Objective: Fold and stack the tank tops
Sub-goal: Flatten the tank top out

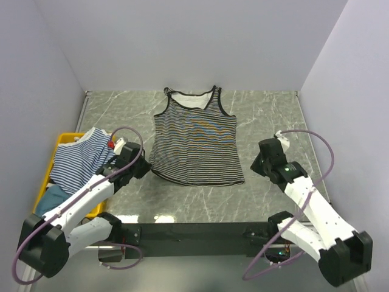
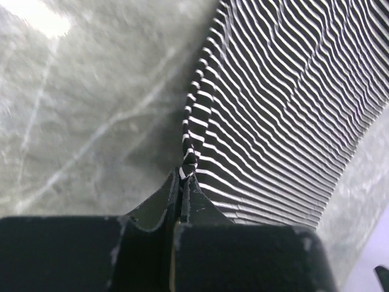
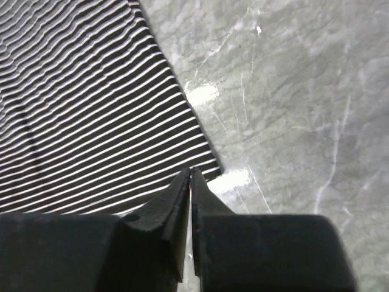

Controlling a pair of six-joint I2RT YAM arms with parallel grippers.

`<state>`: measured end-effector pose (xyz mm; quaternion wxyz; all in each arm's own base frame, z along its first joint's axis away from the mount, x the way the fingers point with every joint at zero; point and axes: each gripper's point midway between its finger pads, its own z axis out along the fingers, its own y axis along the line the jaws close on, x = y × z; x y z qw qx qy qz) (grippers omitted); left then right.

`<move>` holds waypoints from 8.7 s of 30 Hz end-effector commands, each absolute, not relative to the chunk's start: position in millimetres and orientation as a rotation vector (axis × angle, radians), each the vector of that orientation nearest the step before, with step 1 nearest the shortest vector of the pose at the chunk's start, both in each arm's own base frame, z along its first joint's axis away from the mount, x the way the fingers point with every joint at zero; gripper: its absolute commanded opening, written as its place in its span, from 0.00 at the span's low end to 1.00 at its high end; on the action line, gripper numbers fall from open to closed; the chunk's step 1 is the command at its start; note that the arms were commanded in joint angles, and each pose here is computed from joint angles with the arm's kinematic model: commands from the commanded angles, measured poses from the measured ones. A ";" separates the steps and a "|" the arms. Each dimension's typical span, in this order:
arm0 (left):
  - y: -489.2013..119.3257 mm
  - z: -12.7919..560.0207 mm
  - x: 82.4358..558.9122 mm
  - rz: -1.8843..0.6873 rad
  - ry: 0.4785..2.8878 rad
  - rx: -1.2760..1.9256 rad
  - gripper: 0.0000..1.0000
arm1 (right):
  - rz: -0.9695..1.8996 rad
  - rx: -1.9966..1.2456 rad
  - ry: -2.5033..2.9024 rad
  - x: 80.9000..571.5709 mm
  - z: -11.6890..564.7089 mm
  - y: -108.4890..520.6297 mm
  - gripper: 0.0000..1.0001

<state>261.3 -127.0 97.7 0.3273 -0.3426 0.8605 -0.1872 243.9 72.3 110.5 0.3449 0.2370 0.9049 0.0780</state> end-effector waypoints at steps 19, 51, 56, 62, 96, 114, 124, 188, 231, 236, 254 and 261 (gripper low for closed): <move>-134.9 74.0 228.3 -0.482 2.397 -0.836 0.00 | 0.024 0.644 2.545 202.9 30.2 84.0 0.57; -129.6 82.6 233.8 -0.527 2.383 -0.825 0.01 | 0.028 0.740 2.471 229.6 20.1 87.1 0.57; -129.1 83.6 234.2 -0.527 2.378 -0.823 0.01 | 0.015 0.720 2.497 233.8 14.3 88.4 0.50; -130.8 90.1 235.8 -0.540 2.372 -0.787 0.00 | -0.008 0.684 2.516 235.1 16.4 88.7 0.00; -147.6 558.4 565.3 -0.875 1.248 -0.309 0.01 | 0.316 0.327 1.286 526.3 577.7 90.1 0.00; -95.5 610.1 563.1 -0.906 0.897 -0.179 0.01 | 0.285 0.289 1.019 538.0 615.7 75.6 0.00; -112.7 494.1 517.8 -1.020 1.207 -0.294 0.01 | 0.343 0.421 1.453 506.7 450.9 78.7 0.00; -121.5 347.0 527.4 -0.873 1.696 -0.563 0.01 | 0.235 0.394 1.650 488.6 437.9 95.5 0.00; -110.5 605.5 413.0 -0.968 0.925 -0.136 0.01 | 0.358 0.225 1.038 350.9 618.9 110.6 0.00; -107.1 617.4 307.3 -0.967 0.902 -0.142 0.01 | 0.526 0.230 1.028 257.4 620.9 94.4 0.00; -101.8 618.8 300.1 -0.992 0.935 -0.228 0.01 | 0.462 0.171 1.182 278.9 604.9 110.2 0.00; -118.4 586.8 407.8 -0.976 1.016 -0.239 0.01 | 0.461 0.156 1.233 385.7 606.7 125.9 0.00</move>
